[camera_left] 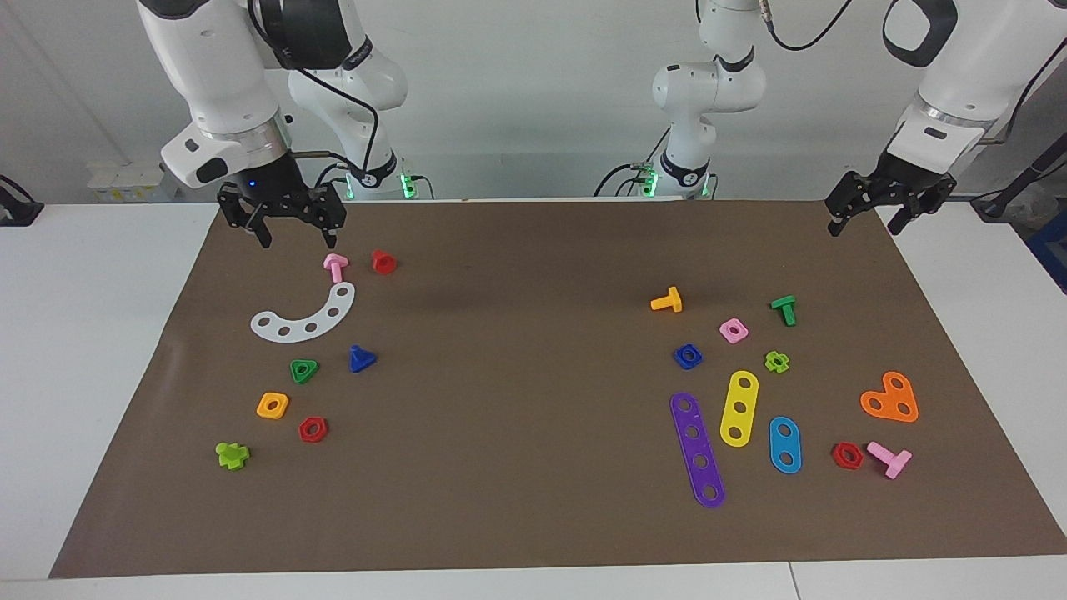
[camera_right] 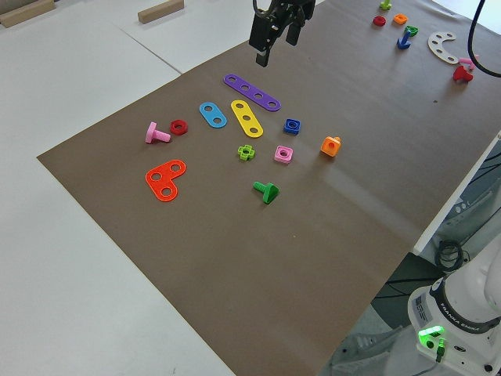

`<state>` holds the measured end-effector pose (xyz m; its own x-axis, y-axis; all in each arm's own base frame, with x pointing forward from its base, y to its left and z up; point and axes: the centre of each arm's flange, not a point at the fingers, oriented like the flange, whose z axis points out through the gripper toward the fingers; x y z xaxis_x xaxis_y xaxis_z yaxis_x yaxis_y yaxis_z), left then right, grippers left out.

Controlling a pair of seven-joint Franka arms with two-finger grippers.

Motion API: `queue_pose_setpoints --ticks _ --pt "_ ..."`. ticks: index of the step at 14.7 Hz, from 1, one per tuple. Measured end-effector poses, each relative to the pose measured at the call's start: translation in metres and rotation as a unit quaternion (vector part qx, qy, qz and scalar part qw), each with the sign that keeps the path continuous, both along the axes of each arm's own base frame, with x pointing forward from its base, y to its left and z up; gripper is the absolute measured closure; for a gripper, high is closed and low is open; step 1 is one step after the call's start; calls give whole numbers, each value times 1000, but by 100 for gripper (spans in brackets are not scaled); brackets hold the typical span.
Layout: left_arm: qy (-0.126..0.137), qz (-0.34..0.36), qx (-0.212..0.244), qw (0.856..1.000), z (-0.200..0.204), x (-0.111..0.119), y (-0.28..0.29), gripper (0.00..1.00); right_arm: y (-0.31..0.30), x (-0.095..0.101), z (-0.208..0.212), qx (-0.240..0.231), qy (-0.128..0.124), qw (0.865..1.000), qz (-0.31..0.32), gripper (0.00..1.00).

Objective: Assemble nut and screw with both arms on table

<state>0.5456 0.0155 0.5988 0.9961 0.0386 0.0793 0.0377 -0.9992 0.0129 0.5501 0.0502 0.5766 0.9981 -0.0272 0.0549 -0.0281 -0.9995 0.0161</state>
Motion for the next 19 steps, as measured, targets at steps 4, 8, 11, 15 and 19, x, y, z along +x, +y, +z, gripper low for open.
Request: queue_pose_setpoints --ticks 4,8,11,15,19 --pt "9 -11 -3 1000 -51 -10 -42 4 0 -1 -34 0 -3 1000 1 1" --pt "9 18 -4 1000 -121 3 -105 8 -1 5 -76 2 -12 1000 0 2" --pt "11 40 -2 999 -189 20 -142 8 -3 12 -112 3 -9 1000 -1 2" --pt "33 78 8 996 -271 31 -165 9 -2 20 -166 5 1 1000 0 6" --pt "37 114 10 993 -300 34 -168 11 0 18 -228 9 -18 1000 4 8"
